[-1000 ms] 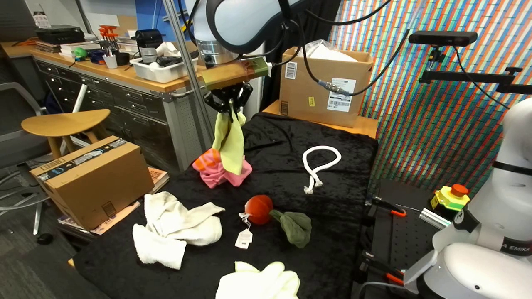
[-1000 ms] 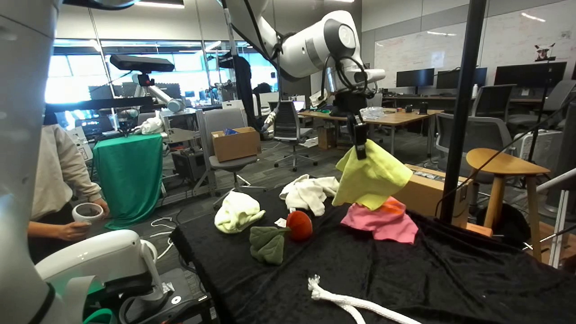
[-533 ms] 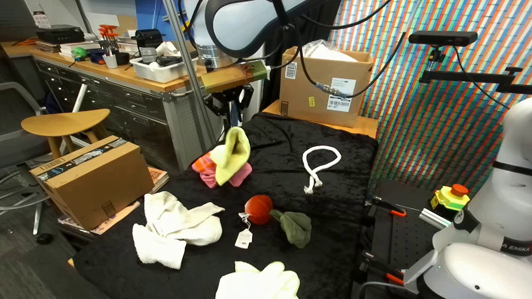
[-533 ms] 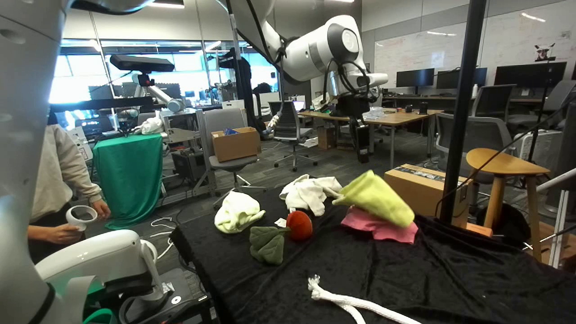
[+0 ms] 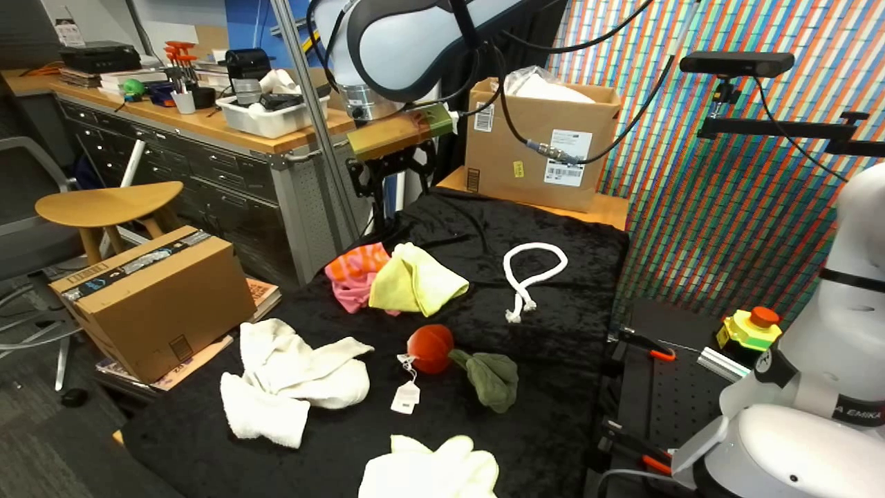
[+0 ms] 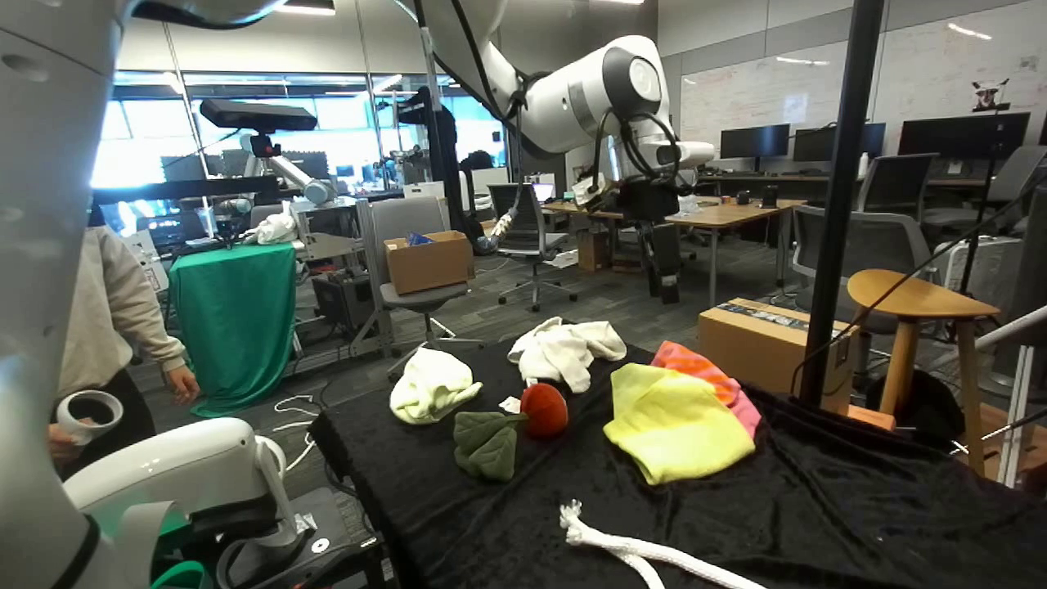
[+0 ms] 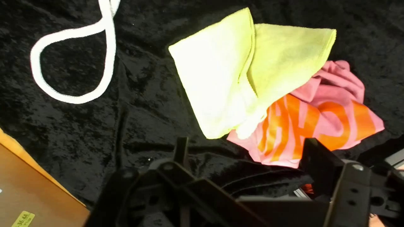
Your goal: Pile the things on the table onto the pink shirt
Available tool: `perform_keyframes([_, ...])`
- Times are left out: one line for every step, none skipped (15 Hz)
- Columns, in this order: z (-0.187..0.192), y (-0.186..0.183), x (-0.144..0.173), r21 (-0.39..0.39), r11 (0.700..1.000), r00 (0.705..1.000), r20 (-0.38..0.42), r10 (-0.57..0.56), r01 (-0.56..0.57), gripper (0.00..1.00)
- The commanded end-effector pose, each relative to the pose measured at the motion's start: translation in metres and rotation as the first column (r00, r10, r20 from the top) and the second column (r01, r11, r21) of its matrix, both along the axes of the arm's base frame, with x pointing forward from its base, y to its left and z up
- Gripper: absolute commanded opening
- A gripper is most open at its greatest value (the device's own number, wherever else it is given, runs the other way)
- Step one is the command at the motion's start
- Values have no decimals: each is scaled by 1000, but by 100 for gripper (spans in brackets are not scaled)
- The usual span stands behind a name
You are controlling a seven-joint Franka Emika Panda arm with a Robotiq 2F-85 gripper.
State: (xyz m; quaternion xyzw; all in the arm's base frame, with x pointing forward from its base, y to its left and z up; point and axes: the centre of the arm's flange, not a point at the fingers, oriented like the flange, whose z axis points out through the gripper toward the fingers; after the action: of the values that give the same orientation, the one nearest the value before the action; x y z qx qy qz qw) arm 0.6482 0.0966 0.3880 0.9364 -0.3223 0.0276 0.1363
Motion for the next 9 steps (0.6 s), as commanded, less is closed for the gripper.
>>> perform_keyframes([-5,-31,-19,-5,1000,998,-56,-26,25,100])
perform_keyframes([-12,-46,-30,-3,999,995,-82,-53,53,100])
perform_keyframes([-20,-57,-33,-7,997,992,-101,-75,75,100])
perform_keyframes([-27,-69,-43,-2,995,987,-127,-98,98,100])
perform_keyframes([-35,-79,-47,-1,993,983,-143,-119,120,100])
perform_keyframes([-42,-88,-56,6,989,976,-162,-144,147,100])
perform_keyframes([-49,-96,-62,16,985,970,-178,-166,172,100])
perform_keyframes([-54,-102,-71,29,979,962,-196,-193,202,100])
perform_keyframes([-59,-106,-79,48,972,953,-212,-215,230,100])
